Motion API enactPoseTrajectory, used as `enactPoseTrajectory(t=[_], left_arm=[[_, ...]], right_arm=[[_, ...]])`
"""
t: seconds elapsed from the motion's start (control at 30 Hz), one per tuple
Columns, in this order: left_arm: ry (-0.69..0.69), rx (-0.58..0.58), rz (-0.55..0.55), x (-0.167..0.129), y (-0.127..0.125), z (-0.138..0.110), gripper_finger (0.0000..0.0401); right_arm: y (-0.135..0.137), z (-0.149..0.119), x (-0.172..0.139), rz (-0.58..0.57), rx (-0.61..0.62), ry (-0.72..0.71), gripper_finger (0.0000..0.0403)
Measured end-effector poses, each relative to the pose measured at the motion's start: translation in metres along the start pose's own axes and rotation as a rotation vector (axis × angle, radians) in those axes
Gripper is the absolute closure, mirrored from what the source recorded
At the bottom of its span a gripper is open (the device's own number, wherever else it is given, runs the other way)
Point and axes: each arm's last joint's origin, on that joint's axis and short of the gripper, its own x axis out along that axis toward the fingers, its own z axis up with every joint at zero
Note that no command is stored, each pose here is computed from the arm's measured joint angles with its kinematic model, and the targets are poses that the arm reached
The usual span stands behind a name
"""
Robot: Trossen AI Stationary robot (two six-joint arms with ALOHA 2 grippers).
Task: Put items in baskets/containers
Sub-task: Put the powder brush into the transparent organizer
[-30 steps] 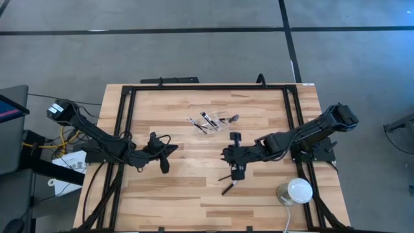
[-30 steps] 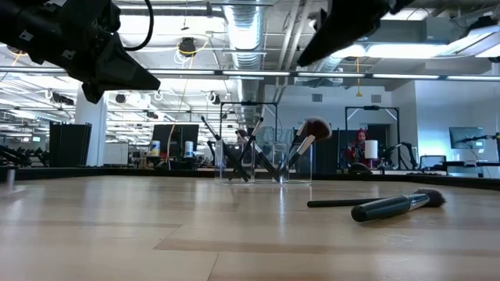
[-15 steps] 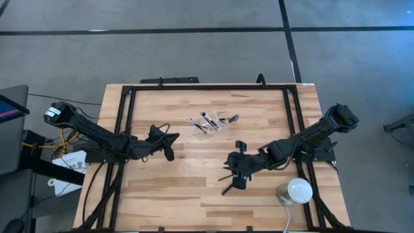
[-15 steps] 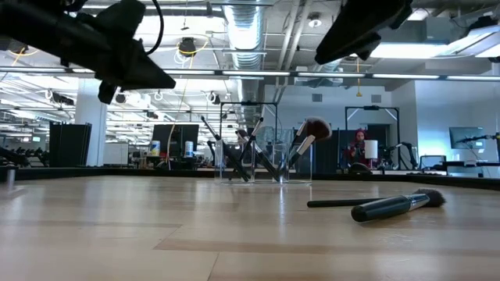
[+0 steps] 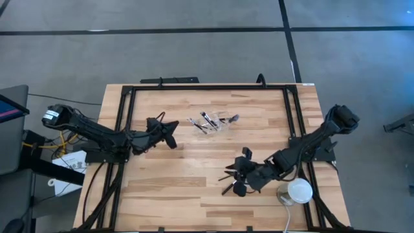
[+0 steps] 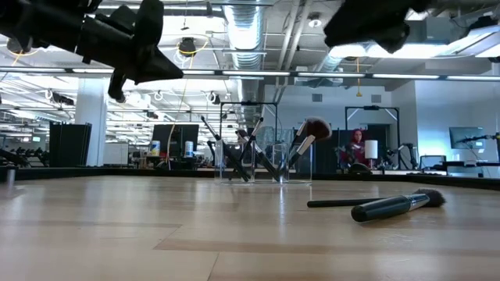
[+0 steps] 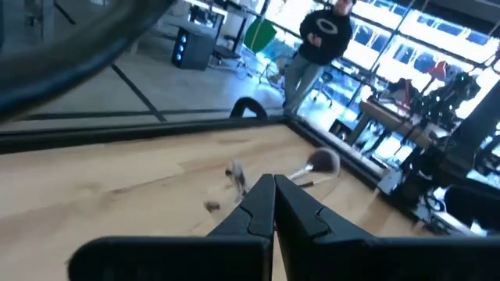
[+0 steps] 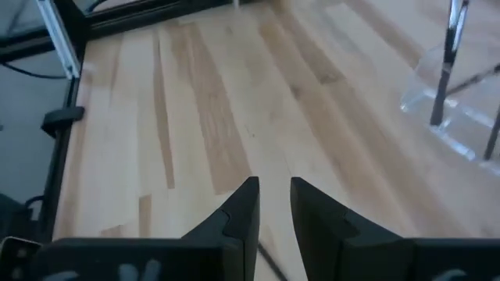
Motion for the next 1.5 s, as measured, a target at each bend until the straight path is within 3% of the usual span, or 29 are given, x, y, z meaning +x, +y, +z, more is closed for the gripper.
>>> enactPoseTrajectory(t=[0.17,0.23,0.33,0.5,0.67,1.07,1.5], left_arm=[[-0.018,0.043,-0.025,0.000,-0.002,0.003,0.0395],[-0.001,0.090,-0.103,0.000,-0.005,0.004,0.0395],[0.025,0.125,-0.314,-0.001,-0.013,0.008,0.0395],[0.000,0.027,-0.810,-0.011,-0.030,0.023,0.0395],[0.010,0.019,-1.031,-0.017,-0.042,0.030,0.0395],[0.118,0.217,-1.031,0.016,-0.084,-0.013,0.0390],[0.143,0.251,-0.997,0.040,-0.080,-0.019,0.0310]], right_arm=[[0.002,-0.025,0.001,0.066,0.121,0.056,0.0337],[0.002,-0.033,0.001,0.085,0.141,0.106,0.0337],[0.002,-0.038,0.001,0.100,0.146,0.133,0.0337],[-0.007,-0.032,0.007,0.069,0.141,0.121,0.0337],[-0.021,-0.024,0.017,0.020,0.180,0.110,0.0337],[-0.028,-0.020,0.022,0.039,0.201,0.146,0.0337],[-0.018,-0.027,0.015,0.057,0.167,0.150,0.0337]])
